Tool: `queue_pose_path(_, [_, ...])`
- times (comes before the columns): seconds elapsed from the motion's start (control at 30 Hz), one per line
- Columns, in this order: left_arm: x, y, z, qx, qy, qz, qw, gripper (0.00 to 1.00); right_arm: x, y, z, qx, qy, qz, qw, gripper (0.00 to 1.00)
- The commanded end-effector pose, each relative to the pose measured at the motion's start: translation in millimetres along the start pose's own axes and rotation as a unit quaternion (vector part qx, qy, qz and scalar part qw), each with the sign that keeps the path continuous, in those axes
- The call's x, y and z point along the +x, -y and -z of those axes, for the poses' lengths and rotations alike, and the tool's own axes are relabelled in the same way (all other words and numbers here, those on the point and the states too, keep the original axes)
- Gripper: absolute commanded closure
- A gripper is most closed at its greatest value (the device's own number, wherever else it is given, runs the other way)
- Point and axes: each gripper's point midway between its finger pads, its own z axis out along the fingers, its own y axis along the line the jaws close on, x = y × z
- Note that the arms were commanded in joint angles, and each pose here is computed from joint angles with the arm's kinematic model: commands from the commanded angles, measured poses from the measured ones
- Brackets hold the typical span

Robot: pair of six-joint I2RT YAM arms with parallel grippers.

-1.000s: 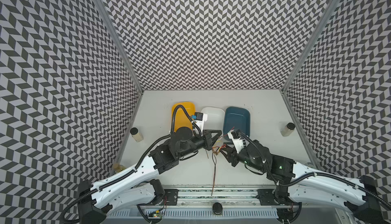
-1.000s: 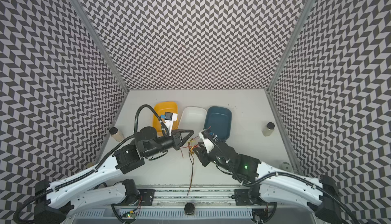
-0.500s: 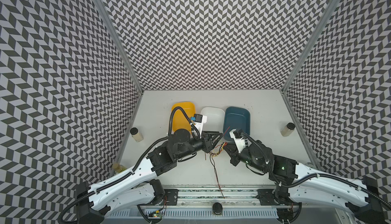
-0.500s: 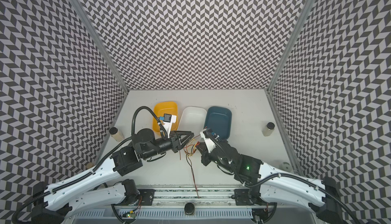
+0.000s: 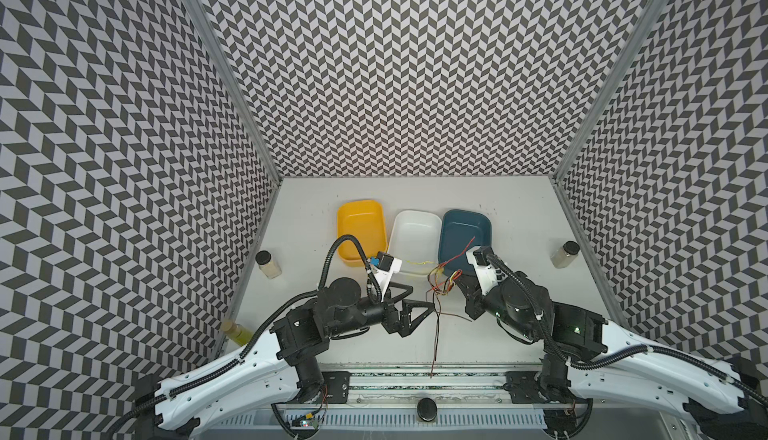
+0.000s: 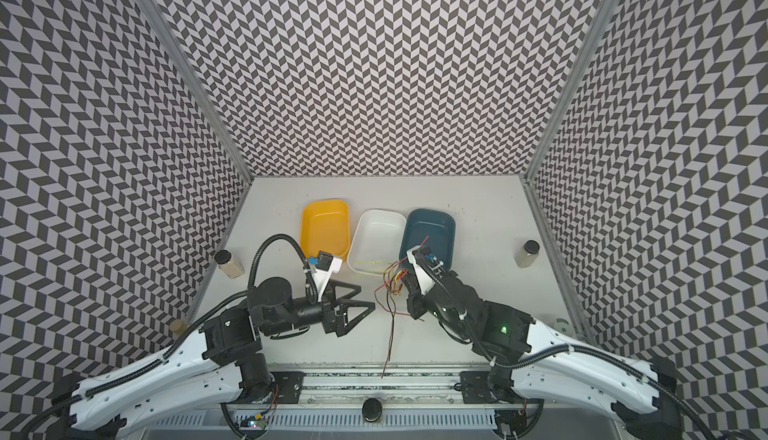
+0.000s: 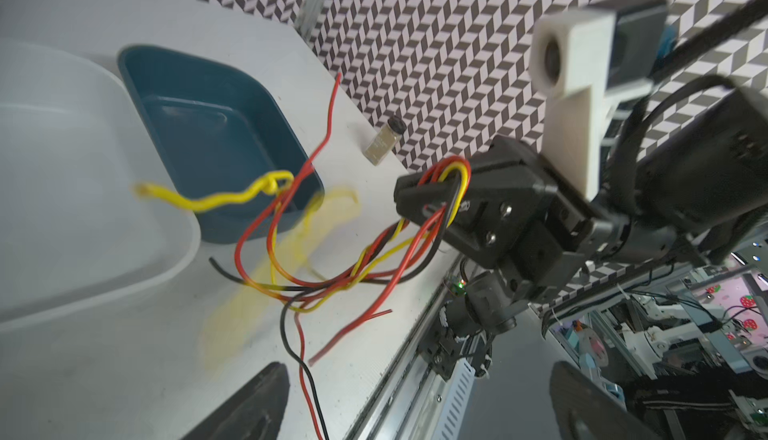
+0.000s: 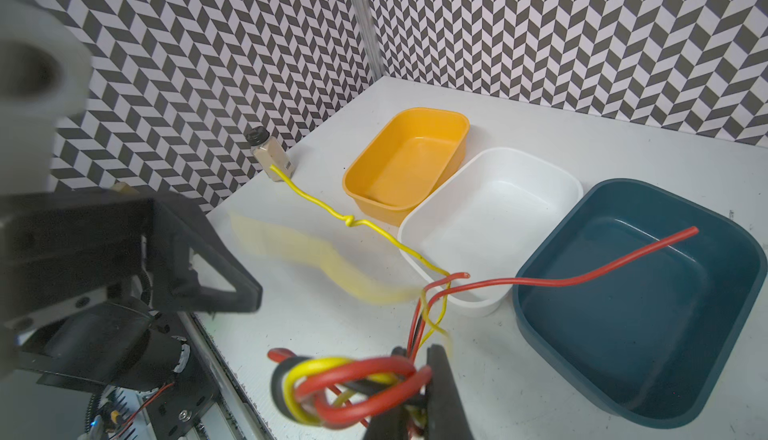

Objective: Untangle the cables

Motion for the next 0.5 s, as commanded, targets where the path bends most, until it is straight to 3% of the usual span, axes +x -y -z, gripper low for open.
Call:
queue_pose_path(0.0, [-2, 4, -8, -0.011, -0.001, -0.026, 1.000, 0.00, -18, -12, 4, -0.018, 0.012, -0.008, 1.000, 1.00])
queue_pose_path(0.2, [-10, 9, -27, -0.036, -0.006, -0.049, 0.998, 0.00, -20, -19, 5, -0.038, 0.008, -0.007, 0.999, 1.00])
queue_pose_path(0.47, [-22, -8, -25, -0.102, 0.027, -0.062, 0.992, 0.00, -15, -25, 7, -0.056, -0.003, -0.003, 0.998, 1.00])
